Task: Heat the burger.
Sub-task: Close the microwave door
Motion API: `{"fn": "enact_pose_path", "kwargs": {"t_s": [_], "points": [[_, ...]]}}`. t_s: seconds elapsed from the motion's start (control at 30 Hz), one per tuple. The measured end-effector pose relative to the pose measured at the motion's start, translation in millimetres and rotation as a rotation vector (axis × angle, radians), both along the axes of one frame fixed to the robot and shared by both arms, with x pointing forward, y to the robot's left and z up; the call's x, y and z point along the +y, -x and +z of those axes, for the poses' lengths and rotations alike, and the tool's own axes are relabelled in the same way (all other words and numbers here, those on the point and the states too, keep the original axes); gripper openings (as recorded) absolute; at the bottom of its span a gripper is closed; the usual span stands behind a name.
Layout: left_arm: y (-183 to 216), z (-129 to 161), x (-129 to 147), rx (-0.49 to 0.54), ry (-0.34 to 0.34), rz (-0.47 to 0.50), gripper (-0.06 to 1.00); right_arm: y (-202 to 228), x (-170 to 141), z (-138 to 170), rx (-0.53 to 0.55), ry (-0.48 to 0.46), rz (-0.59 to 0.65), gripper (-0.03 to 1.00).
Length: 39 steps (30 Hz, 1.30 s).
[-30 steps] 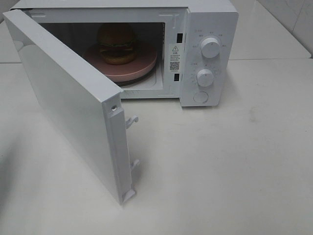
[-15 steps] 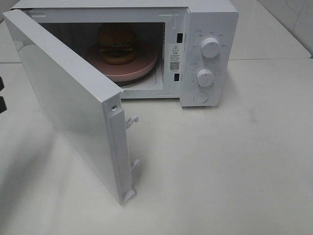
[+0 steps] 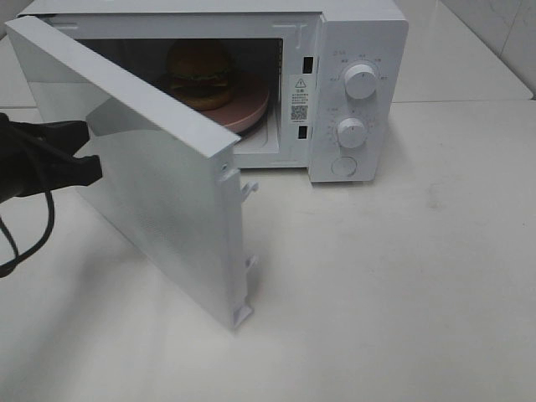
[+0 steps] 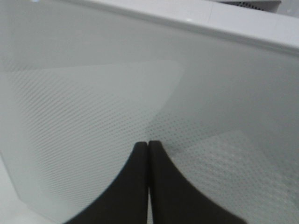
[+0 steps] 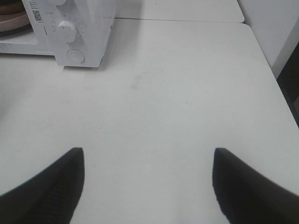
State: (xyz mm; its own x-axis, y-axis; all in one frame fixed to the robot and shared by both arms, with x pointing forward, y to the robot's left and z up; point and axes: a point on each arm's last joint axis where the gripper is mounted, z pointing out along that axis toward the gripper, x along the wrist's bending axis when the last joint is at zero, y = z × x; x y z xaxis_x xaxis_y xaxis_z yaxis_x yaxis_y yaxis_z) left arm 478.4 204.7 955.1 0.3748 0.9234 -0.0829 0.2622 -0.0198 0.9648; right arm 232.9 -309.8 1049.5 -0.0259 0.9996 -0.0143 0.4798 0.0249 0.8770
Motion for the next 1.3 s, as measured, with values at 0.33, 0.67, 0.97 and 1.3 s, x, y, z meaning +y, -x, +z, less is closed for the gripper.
{"fn": "enact_pose_path", "kwargs": {"t_s": [0.33,0.67,0.97,1.3], "points": [[-12.2,-2.6,-38.9,-0.007,-0.001,-0.052,0.0,0.0,0.0,0.0,0.0,0.0,0.0,0.74],[-30.0,-4.3,-77.6,-0.004,0.006,-0.041,0.0,0.0,0.0,0.0,0.0,0.0,0.0,0.74],[-45.9,-6.3,-117.6,-0.001,-0.003,0.017,0.0,0.0,0.0,0.0,0.0,0.0,0.0,0.74],[-67.5,-6.7,-150.5,0.005,-0.022,0.058,0.0,0.0,0.0,0.0,0.0,0.0,0.0,0.74]]}}
